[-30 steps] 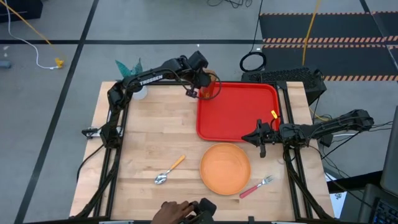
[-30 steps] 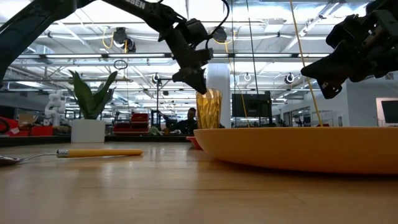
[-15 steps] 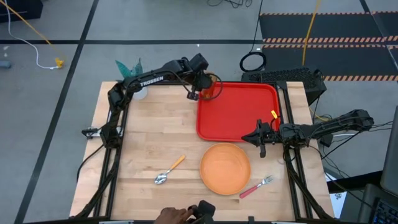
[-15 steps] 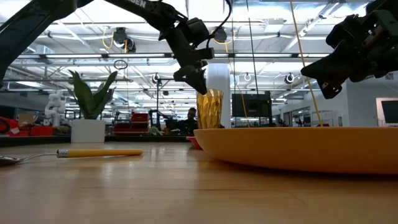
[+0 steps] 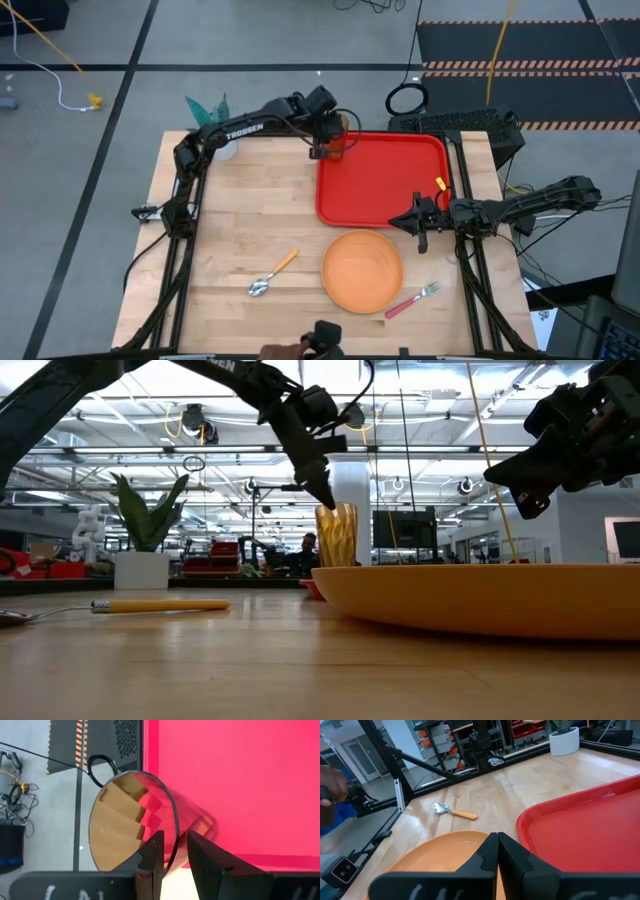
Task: Pick and place plate/cup/fork/spoon on tray
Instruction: Put the orange cup on the top left of the red serving tray, then put the orange plate on the red serving tray to the bottom right of the orange cup
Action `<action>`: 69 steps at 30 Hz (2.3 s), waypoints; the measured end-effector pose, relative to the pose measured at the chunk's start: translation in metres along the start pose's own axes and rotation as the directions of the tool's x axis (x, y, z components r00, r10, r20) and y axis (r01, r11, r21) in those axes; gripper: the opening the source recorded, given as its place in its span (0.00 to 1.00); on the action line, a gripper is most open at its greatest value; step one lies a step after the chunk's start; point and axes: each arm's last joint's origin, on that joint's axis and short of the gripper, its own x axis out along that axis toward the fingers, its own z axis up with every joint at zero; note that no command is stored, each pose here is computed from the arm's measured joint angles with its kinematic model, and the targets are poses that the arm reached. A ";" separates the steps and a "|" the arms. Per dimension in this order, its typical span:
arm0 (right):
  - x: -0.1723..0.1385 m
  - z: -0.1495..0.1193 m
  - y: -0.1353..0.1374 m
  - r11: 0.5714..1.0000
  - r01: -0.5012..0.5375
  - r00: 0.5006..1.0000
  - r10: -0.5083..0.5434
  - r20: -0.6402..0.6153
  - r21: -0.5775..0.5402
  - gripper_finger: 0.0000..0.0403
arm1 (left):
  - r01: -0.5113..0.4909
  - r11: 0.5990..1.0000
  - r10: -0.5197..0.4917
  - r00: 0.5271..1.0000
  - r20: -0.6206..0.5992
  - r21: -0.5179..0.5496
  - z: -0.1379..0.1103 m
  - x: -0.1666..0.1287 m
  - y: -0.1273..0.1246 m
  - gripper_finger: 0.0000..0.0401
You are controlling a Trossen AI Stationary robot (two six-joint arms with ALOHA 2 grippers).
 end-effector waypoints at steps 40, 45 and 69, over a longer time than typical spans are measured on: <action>0.001 -0.001 0.000 1.000 -0.002 1.000 0.002 -0.005 0.002 0.00 | 0.208 0.978 -0.208 0.978 0.017 -0.021 0.031 -0.046 -0.060 0.22; 0.001 -0.001 0.001 1.000 -0.011 1.000 0.011 -0.010 0.005 0.00 | 0.249 0.968 -0.249 0.968 -0.033 -0.016 0.020 -0.019 -0.082 0.22; 0.000 0.001 0.009 0.998 -0.067 0.997 0.067 0.023 -0.009 0.00 | 0.013 0.999 -0.006 0.990 0.140 -0.053 -0.047 0.065 -0.098 0.22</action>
